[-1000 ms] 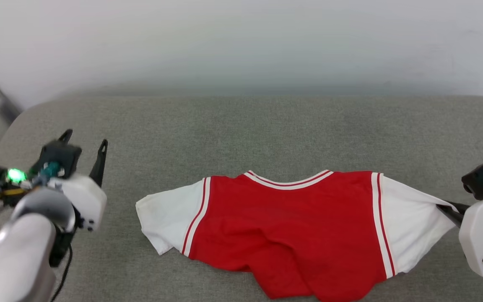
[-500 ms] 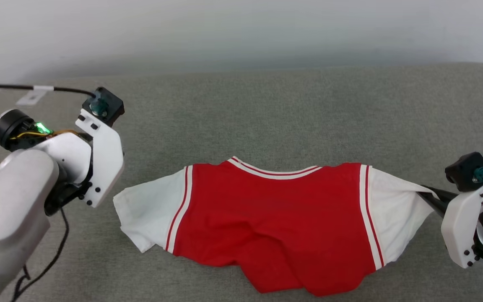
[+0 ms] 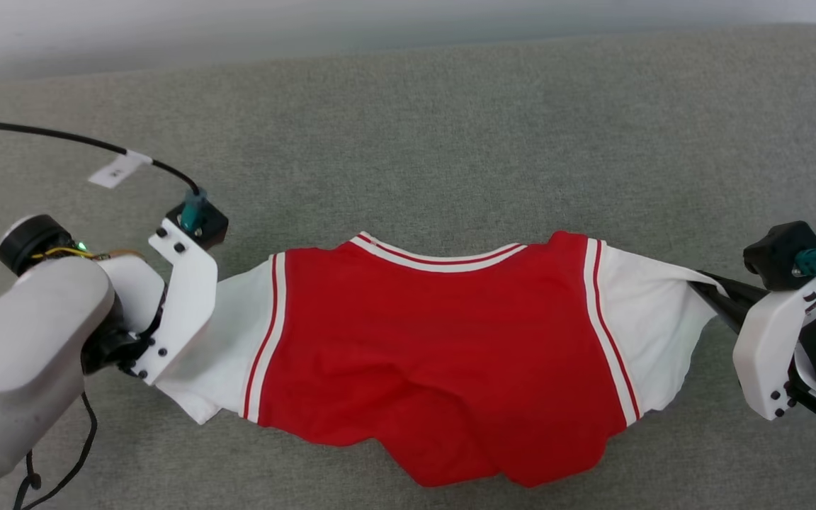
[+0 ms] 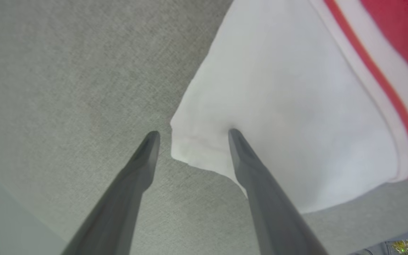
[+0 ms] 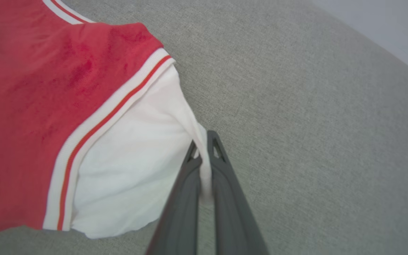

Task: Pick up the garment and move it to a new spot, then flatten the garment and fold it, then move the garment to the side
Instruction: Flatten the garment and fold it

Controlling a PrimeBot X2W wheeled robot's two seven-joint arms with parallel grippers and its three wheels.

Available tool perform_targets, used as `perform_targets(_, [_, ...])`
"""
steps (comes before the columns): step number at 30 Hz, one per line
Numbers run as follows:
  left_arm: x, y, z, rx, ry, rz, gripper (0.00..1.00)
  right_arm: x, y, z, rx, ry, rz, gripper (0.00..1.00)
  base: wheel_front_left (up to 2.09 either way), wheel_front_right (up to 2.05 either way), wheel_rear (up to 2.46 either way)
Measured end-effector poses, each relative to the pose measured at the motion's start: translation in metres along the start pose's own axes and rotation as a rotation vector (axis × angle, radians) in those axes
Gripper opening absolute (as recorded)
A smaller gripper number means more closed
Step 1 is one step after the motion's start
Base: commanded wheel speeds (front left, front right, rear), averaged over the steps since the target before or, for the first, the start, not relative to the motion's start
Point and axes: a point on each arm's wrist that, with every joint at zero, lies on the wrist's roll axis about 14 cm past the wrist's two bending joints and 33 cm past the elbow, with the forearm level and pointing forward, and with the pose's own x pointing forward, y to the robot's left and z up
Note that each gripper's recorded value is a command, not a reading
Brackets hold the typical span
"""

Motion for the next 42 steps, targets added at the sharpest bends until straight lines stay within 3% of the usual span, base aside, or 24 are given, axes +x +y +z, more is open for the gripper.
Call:
perform_targets(11, [0.031, -0.009, -0.013, 0.036, 0.097, -0.058, 1.00, 0.016, 0.004, -0.011, 0.008, 0.026, 0.021, 0.00, 0.00, 0.00, 0.00])
perform_targets(12, [0.031, -0.009, -0.013, 0.035, 0.093, -0.059, 0.24, 0.017, 0.004, -0.012, 0.009, 0.028, 0.022, 0.00, 0.00, 0.00, 0.00])
perform_targets(13, [0.031, -0.009, -0.012, 0.032, 0.086, -0.061, 0.00, 0.017, 0.004, -0.012, 0.009, 0.028, 0.023, 0.00, 0.00, 0.00, 0.00])
perform_targets(18, [0.025, -0.011, -0.008, 0.000, 0.027, -0.056, 0.00, 0.013, 0.003, -0.005, 0.009, -0.005, 0.012, 0.00, 0.00, 0.00, 0.00])
perform_targets(23, [0.001, -0.012, 0.007, -0.030, -0.129, -0.030, 0.00, -0.002, -0.003, 0.011, -0.003, -0.066, -0.019, 0.00, 0.00, 0.00, 0.00])
perform_targets(35, [-0.108, 0.001, 0.042, 0.019, -0.528, 0.142, 0.00, -0.064, -0.020, 0.064, -0.060, -0.233, -0.107, 0.00, 0.00, 0.00, 0.00])
perform_targets(42, [-0.179, 0.018, 0.077, 0.070, -0.753, 0.268, 0.00, -0.095, -0.034, 0.120, -0.115, -0.359, -0.163, 0.00, 0.00, 0.00, 0.00])
